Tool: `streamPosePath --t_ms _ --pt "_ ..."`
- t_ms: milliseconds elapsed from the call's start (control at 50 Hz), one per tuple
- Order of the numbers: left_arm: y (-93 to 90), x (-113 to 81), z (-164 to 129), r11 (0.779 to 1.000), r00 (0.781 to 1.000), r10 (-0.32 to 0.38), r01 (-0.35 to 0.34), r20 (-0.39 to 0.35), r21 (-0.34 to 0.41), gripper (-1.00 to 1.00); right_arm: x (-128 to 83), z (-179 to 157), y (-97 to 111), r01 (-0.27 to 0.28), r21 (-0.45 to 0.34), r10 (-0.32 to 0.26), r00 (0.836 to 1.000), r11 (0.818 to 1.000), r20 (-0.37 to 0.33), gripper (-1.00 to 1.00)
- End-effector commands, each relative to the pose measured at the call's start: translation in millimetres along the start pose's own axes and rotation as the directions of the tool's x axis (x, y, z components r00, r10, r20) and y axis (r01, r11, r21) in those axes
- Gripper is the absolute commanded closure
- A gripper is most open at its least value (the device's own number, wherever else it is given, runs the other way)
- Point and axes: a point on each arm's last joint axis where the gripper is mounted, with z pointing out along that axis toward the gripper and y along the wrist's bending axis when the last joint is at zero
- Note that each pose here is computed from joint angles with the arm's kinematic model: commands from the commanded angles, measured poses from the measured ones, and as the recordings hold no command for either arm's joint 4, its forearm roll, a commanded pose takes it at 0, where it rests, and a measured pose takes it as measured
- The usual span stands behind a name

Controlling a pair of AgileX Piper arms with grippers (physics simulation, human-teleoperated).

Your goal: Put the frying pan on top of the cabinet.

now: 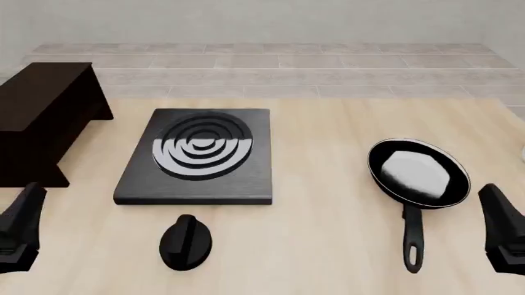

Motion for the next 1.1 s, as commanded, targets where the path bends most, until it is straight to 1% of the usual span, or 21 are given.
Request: streamPosePath --t_ms 20,260,380,460,480,520,580,640,700,780,820,840,860,880,900,960,980,1040,1060,1080,1100 --pt "1.3 -3.5 -2.9 1.000 1.000 -0.002 0.002 0.011 -0.024 -1.00 -0.5 -1.2 -0.1 0.012 0.003 -0.012 1.000 1.000 0.007 -1.00" --pt "0.6 -3.2 -2.8 1.000 1.000 0.012 -0.012 0.016 -0.011 -1.00 -1.1 -1.3 -0.4 0.007 0.008 -0.007 1.000 1.000 0.012 -1.00" --pt "-0.3 -17.1 -4.3 1.000 0.999 0.010 -0.010 0.035 0.007 -1.00 -1.0 -1.3 -0.5 0.005 0.009 -0.005 1.000 1.000 0.012 -1.00" --pt "-2.3 -28.6 -5.7 0.999 0.999 -0.008 0.006 0.047 0.049 -1.00 -1.0 -1.3 -0.3 0.005 0.006 -0.005 1.000 1.000 0.012 -1.00" --pt "-3.8 -39.2 -2.3 0.997 0.999 -0.030 0.027 0.041 0.077 -1.00 -1.0 -1.3 -0.3 0.006 0.005 -0.006 1.000 1.000 0.013 -1.00" --pt "-4.8 -43.0 -0.2 0.995 0.998 -0.041 0.037 0.039 0.093 -1.00 -1.0 -1.3 -0.3 0.006 0.005 -0.006 1.000 1.000 0.013 -1.00" --pt "-9.1 -55.3 12.6 0.985 0.995 -0.101 0.099 0.002 0.142 -1.00 -1.1 -1.3 -0.4 0.005 0.006 -0.005 1.000 1.000 0.015 -1.00" --pt "-14.0 -65.4 16.0 0.973 0.994 -0.112 0.108 0.008 0.206 -1.00 -1.1 -1.4 -0.4 0.004 0.008 -0.004 1.000 1.000 0.015 -1.00" --pt "-22.1 -73.7 27.5 0.948 0.986 -0.164 0.169 -0.040 0.270 -1.00 -1.0 -1.4 -0.5 0.006 0.008 -0.007 1.000 1.000 0.015 -1.00" --pt "-34.7 -84.6 38.6 0.909 0.977 -0.199 0.215 -0.080 0.356 -1.00 -0.9 -1.3 -0.4 0.009 0.007 -0.009 1.000 1.000 0.015 -1.00" --pt "-41.7 -85.0 43.5 0.888 0.971 -0.212 0.237 -0.106 0.394 -1.00 -0.9 -1.3 -0.2 0.012 0.004 -0.012 1.000 1.000 0.014 -1.00" --pt "-47.9 -83.2 50.0 0.870 0.960 -0.236 0.277 -0.149 0.407 -1.00 -0.8 -1.3 -0.2 0.013 0.004 -0.013 1.000 1.000 0.014 -1.00" --pt "-48.0 -83.2 50.2 0.870 0.960 -0.236 0.277 -0.149 0.408 -1.00 -0.8 -1.3 -0.2 0.013 0.004 -0.013 1.000 1.000 0.014 -1.00" --pt "-52.7 -80.8 54.3 0.860 0.955 -0.242 0.294 -0.173 0.418 -1.00 -0.8 -1.3 -0.2 0.013 0.003 -0.013 1.000 1.000 0.014 -1.00" --pt "-56.0 -80.9 56.4 0.845 0.946 -0.264 0.321 -0.187 0.428 -1.00 -0.8 -1.3 -0.1 0.014 0.003 -0.014 1.000 1.000 0.014 -1.00" --pt "-72.0 -79.9 67.8 0.806 0.926 -0.281 0.370 -0.252 0.461 -1.00 -0.9 -1.3 -0.2 0.016 0.004 -0.016 1.000 1.000 0.016 -1.00" --pt "-77.8 -77.1 71.8 0.791 0.913 -0.293 0.398 -0.283 0.464 -1.00 -0.9 -1.3 -0.3 0.017 0.005 -0.017 1.000 1.000 0.016 -1.00" --pt "-94.7 -72.7 84.3 0.765 0.892 -0.293 0.435 -0.344 0.475 -1.00 -0.9 -1.3 -0.3 0.019 0.005 -0.019 1.000 1.000 0.016 -1.00" --pt "-106.5 -68.8 91.1 0.753 0.878 -0.279 0.451 -0.388 0.480 -1.00 -0.9 -1.3 -0.3 0.020 0.006 -0.020 1.000 1.000 0.016 -1.00" --pt "-113.7 -64.6 94.2 0.734 0.855 -0.294 0.489 -0.428 0.471 -1.00 -0.9 -1.3 -0.4 0.020 0.007 -0.020 1.000 1.000 0.016 -1.00" --pt "-113.8 -64.5 94.3 0.734 0.855 -0.294 0.489 -0.428 0.471 -1.00 -0.9 -1.3 -0.4 0.020 0.007 -0.020 1.000 1.000 0.016 -1.00"
